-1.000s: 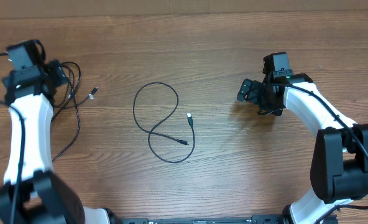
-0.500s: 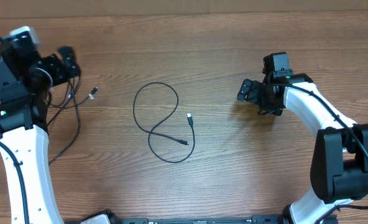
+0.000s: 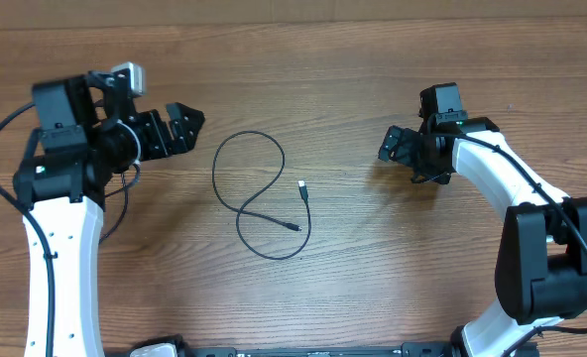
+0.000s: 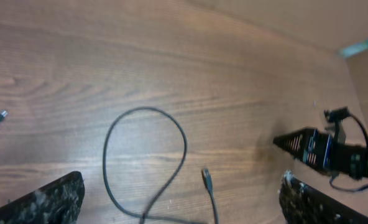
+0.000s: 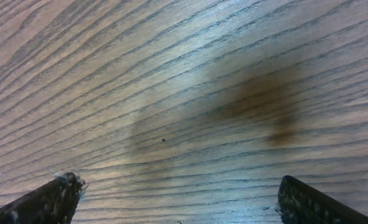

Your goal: Untangle cables

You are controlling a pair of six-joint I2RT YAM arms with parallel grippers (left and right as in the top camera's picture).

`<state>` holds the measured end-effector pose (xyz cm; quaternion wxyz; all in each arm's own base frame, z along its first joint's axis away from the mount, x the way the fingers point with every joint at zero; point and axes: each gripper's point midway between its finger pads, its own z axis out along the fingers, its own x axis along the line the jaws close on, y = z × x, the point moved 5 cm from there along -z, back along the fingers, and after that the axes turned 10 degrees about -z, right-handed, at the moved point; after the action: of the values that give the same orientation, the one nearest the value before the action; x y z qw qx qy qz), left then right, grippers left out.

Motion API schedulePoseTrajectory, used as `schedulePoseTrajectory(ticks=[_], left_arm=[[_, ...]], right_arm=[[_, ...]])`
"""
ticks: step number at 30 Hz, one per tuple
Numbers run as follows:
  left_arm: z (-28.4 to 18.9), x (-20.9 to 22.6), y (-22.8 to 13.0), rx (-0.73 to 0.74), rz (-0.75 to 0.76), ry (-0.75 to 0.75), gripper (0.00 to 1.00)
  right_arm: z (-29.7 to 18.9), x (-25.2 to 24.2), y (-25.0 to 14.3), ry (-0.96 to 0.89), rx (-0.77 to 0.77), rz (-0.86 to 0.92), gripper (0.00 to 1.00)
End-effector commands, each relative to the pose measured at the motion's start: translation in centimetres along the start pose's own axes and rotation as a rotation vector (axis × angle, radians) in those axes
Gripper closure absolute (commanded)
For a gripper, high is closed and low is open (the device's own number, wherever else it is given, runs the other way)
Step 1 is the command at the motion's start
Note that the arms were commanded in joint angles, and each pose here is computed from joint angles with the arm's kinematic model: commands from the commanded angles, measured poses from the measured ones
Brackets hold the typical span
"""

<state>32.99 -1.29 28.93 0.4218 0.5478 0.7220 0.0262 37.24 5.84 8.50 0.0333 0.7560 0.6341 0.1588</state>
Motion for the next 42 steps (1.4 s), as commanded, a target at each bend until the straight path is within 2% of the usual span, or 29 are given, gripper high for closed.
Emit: schedulePoseTrajectory(ticks=[1, 12, 18, 20, 21, 22, 23, 24, 26, 27, 34, 36, 38, 42], left_arm=[[0.2, -0.4, -0.3, 0.006, 0.022, 0.043, 0.00], [1.8, -2.1, -1.9, 0.078, 0.057, 0.023, 0.01], [3.6, -2.9, -4.4, 0.204, 0.063, 0.023, 0.02], [4.9, -2.9, -5.9, 0.270, 0.062, 0.029, 0.06], [5.4, -2.8, -6.3, 0.290, 0.062, 0.032, 0.11], [5.9, -2.7, -6.8, 0.315, 0.061, 0.036, 0.20], [6.5, -2.6, -7.4, 0.340, 0.060, 0.040, 0.35], [7.0, -2.4, -7.9, 0.362, 0.059, 0.044, 0.55], [8.2, -2.2, -9.0, 0.413, 0.057, 0.054, 0.85], [8.9, -2.0, -9.8, 0.446, 0.057, 0.064, 0.96], [12.4, 0.2, -12.8, 0.579, 0.061, 0.192, 0.96], [13.2, 1.0, -13.7, 0.613, -0.010, 0.263, 0.84], [13.6, 1.8, -14.2, 0.624, -0.061, 0.340, 0.82], [13.9, 3.1, -14.7, 0.598, -0.151, 0.480, 0.70]], right_arm=[[0.0, 0.1, 0.3, 0.001, -0.009, 0.004, 0.00], [0.0, 0.1, 0.3, 0.001, -0.008, 0.004, 0.00], [0.0, 0.1, 0.3, 0.001, -0.008, 0.004, 0.00], [0.0, 0.1, 0.3, 0.001, -0.009, 0.004, 0.00], [0.0, 0.1, 0.3, 0.001, -0.008, 0.004, 0.00], [0.0, 0.1, 0.3, 0.001, -0.008, 0.004, 0.00], [0.0, 0.1, 0.3, 0.001, -0.008, 0.004, 0.00], [0.0, 0.1, 0.3, 0.001, -0.008, 0.004, 0.00], [0.0, 0.1, 0.3, 0.001, -0.008, 0.004, 0.00], [0.0, 0.1, 0.3, 0.001, -0.008, 0.004, 0.00], [0.0, 0.1, 0.3, 0.001, -0.008, 0.004, 0.00], [0.0, 0.1, 0.3, 0.001, -0.008, 0.004, 0.00], [0.0, 0.1, 0.3, 0.001, -0.009, 0.004, 0.00], [0.0, 0.1, 0.3, 0.001, -0.008, 0.004, 0.00]])
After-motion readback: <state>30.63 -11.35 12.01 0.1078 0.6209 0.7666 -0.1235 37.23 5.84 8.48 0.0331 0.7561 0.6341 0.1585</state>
